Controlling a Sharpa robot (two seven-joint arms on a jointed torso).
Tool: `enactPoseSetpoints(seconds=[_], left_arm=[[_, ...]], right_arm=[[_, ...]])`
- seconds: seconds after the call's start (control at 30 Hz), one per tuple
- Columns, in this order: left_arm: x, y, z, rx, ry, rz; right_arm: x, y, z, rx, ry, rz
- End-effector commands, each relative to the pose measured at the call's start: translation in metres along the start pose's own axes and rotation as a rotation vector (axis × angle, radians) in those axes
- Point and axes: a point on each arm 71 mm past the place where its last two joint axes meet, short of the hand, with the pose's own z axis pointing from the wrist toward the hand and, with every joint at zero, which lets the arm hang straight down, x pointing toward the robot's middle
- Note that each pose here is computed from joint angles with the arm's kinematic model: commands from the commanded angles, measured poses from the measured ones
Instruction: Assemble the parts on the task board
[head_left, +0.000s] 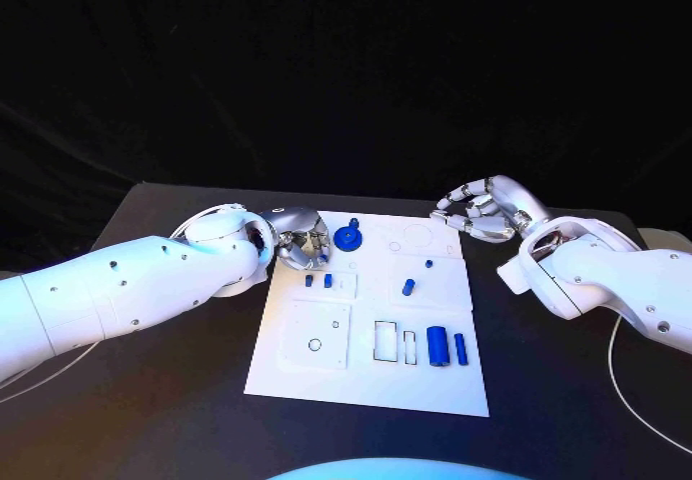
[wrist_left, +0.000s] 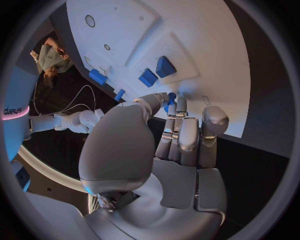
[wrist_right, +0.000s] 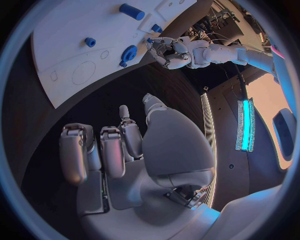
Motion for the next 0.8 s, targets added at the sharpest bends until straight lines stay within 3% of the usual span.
enactPoseSetpoints(seconds=[0.03,0.8], left_arm=[[0.0033,-0.0011,0.0015,-0.001,0.032,0.004],[0.0073,0.0003,0.0026,-0.015,0.045,0.009]], right_arm=[[0.0014,0.0009,0.0,-0.01,0.011,-0.003],[0.0007,0.0001,0.0001,-0.008,0.01,-0.004]])
